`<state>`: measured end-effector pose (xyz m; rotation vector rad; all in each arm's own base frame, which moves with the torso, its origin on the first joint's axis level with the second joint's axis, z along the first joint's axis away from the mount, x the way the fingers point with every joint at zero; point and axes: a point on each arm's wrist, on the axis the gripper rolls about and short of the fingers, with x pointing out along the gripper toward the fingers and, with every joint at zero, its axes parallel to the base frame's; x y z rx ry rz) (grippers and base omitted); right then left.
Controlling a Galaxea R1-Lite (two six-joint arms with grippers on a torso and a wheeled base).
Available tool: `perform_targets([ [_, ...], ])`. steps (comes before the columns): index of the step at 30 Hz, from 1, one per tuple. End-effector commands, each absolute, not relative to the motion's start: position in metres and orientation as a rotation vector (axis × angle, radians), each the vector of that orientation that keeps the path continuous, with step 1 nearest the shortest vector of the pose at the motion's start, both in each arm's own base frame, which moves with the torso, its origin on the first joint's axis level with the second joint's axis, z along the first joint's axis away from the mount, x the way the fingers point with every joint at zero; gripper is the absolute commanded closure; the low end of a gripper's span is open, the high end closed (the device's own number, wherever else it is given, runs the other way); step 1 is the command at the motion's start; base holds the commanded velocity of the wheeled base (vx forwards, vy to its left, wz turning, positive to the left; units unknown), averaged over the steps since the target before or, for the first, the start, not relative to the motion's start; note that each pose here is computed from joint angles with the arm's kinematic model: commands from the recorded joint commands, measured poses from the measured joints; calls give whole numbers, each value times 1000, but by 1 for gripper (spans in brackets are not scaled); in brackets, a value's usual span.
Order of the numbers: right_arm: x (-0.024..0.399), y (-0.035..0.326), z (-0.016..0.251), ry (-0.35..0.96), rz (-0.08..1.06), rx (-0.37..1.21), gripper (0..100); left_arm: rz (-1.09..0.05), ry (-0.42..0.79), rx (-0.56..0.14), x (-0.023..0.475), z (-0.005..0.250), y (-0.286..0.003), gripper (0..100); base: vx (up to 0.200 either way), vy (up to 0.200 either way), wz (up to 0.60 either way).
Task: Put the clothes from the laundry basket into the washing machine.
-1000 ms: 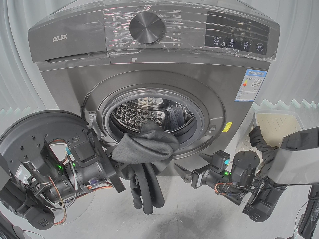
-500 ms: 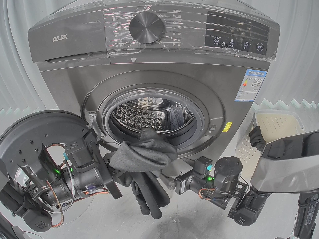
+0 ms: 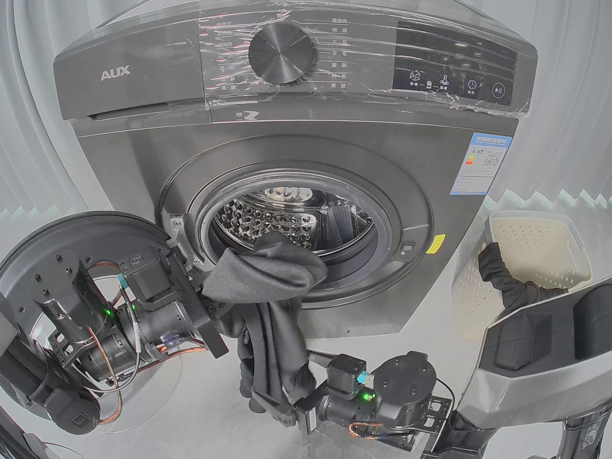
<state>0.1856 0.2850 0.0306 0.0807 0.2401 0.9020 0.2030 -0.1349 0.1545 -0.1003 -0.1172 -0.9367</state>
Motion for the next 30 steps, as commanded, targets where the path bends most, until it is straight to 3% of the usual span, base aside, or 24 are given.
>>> perform_targets([
  [1,174,289,24,269,929,65,0,-921,-120,-99,206,155,-132,100,0,0,0],
  [22,240,203,41,244,675,69,0,-922,-122,-96,204,155,-131,100,0,0,0],
  [30,271,201,35,209,622,83,0,-928,-121,-97,204,155,-132,100,0,0,0],
])
